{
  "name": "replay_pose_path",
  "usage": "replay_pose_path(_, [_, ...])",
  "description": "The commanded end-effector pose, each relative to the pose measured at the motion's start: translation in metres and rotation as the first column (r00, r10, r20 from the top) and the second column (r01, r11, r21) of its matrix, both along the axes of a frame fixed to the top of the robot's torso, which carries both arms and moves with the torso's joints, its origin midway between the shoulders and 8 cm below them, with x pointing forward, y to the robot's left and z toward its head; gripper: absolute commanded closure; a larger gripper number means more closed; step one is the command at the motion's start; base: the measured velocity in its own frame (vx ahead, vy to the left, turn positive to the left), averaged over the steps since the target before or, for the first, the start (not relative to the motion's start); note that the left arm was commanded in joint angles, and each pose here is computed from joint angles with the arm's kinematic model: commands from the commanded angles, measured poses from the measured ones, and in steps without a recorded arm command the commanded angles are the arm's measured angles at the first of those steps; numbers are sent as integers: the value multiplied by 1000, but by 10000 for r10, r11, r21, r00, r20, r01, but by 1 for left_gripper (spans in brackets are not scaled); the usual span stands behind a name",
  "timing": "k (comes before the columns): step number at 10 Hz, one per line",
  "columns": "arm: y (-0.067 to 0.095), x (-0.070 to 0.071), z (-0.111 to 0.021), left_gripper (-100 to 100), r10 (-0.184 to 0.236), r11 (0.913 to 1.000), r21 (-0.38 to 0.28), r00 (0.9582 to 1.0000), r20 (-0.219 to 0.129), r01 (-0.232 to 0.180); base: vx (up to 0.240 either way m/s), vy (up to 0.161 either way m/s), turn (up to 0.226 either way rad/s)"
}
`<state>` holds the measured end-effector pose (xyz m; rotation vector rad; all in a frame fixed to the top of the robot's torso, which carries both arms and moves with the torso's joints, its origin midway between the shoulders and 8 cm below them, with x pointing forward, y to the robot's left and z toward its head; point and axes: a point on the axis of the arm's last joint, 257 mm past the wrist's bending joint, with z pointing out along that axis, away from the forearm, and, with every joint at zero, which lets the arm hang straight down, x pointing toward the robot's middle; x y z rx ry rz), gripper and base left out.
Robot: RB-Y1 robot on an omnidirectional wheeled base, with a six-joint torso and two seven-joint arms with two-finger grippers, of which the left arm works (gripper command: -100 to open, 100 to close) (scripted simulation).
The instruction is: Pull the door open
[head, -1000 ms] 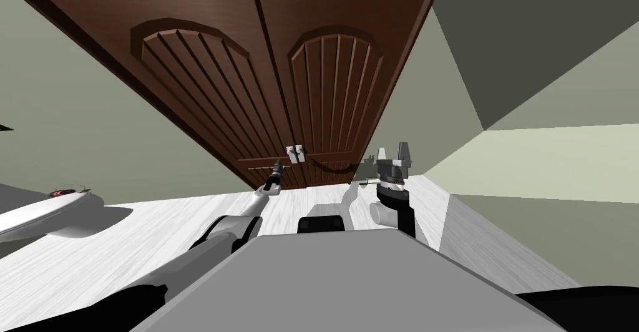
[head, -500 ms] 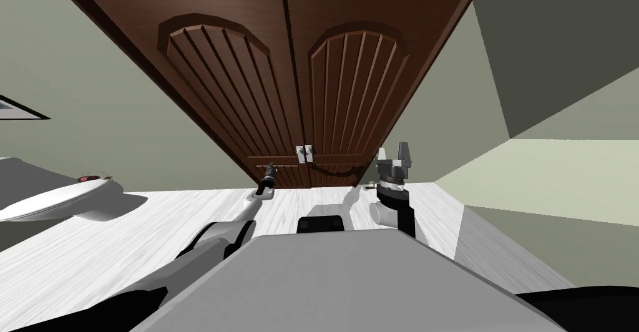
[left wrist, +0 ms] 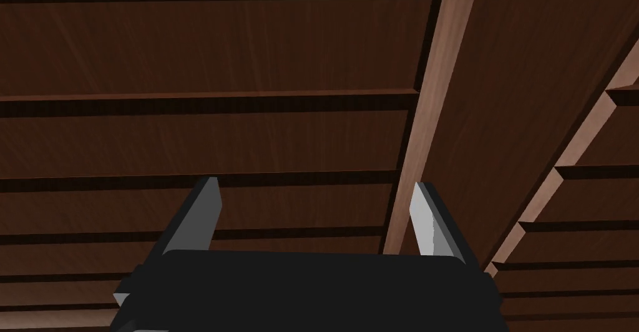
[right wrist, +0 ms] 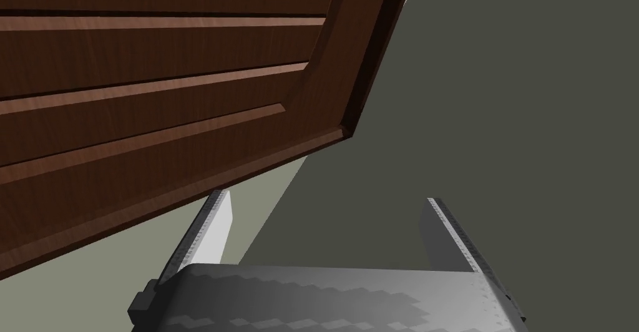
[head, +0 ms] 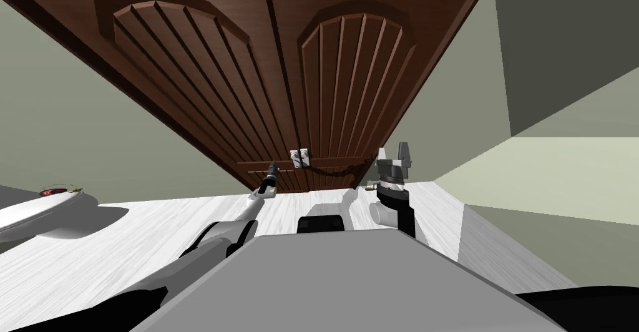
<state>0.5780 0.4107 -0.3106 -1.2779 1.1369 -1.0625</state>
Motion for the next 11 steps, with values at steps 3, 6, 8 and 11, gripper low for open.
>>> replay_pose_path(3, [-43,18,12,-100,-607,9980,-168,9975,357,613,199,-99,-171])
replay_pose_path(6, [-32,14,11,100,-490,9987,-121,9984,275,493,18,-8,2])
replay_pose_path(8, [-32,14,11,100,-490,9987,-121,9984,275,493,-28,16,-2])
replay_pose_path(11, [-16,8,6,-100,-277,9996,-60,9995,137,278,-41,27,53])
